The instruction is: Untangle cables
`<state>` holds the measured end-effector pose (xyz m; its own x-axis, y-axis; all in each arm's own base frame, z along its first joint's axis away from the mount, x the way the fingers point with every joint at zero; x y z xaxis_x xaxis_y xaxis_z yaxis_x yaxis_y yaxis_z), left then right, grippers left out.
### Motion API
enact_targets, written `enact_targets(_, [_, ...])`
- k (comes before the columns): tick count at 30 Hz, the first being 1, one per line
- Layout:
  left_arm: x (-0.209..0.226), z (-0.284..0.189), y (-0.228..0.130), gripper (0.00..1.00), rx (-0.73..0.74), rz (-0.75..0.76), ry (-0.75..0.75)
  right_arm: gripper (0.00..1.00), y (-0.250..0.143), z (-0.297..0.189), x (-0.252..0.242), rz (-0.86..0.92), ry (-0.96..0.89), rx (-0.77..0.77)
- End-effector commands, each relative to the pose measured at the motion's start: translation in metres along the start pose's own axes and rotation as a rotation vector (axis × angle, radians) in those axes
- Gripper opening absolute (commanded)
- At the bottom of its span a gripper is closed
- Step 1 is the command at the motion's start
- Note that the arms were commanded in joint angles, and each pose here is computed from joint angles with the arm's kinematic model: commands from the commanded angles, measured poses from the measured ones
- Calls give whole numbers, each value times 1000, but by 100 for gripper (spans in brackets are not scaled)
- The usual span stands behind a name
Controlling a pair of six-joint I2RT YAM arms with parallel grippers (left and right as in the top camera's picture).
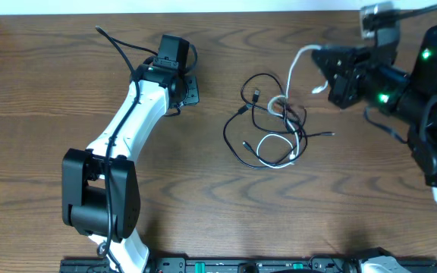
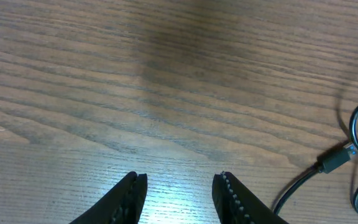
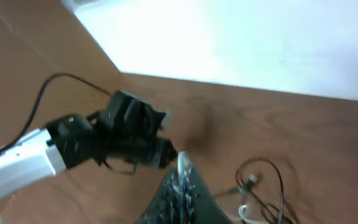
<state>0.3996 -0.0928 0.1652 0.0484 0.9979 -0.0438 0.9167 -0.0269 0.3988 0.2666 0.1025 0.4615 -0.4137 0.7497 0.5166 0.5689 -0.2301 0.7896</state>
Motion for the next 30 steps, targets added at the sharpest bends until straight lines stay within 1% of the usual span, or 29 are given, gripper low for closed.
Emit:
enact_targets(1, [2, 3, -2, 40, 13, 12, 10, 1, 27, -22, 23, -101, 0, -74])
enact_targets(5, [2, 3, -2, 40, 12, 12, 17, 2, 52, -38, 41, -142, 18, -130])
enact_targets(11, [2, 3, -2, 40, 12, 12, 17, 1, 94, -62, 61, -189, 30, -255])
enact_targets(14, [2, 3, -2, 40, 12, 12, 17, 1, 96, -64, 60, -175, 15, -237])
enact_targets(15, [2, 3, -2, 40, 12, 12, 17, 1, 92, -61, 56, -159, 2, -206])
enact_targets(16, [2, 3, -2, 40, 12, 12, 17, 1, 83, -54, 47, -120, -35, -139])
enact_targets(19, [2, 3, -2, 40, 12, 13, 17, 1, 65, -37, 23, -43, -150, -10])
enact_targets(20, [2, 3, -2, 40, 12, 13, 17, 3, 58, -31, 14, -15, -198, 40])
enact_targets(21, [2, 3, -2, 40, 12, 12, 17, 9, 52, -25, 6, 7, -236, 84])
enact_targets(22, [2, 3, -2, 40, 12, 13, 17, 17, 44, -17, -4, 34, -278, 141])
enact_targets(24, [2, 3, -2, 40, 11, 13, 17, 27, 32, -2, -19, 79, -325, 244])
enact_targets(26, [2, 3, -2, 40, 11, 13, 17, 40, 20, 13, -33, 124, -360, 346])
enact_targets(30, [2, 3, -2, 41, 12, 13, 17, 39, -3, 41, -58, 205, -424, 530])
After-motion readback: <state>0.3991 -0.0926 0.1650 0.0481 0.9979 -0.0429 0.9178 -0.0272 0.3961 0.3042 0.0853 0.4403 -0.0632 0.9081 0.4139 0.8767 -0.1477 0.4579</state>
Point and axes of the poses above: each gripper's point midway between its finger pads, its own z axis out along the fingers, its own x axis along the line the jaws close on, y = z × x, the point moved 8 cm from there along -z, back along the fingers, and after that the axes turned 9 degrees about z, right-handed, at the moved point
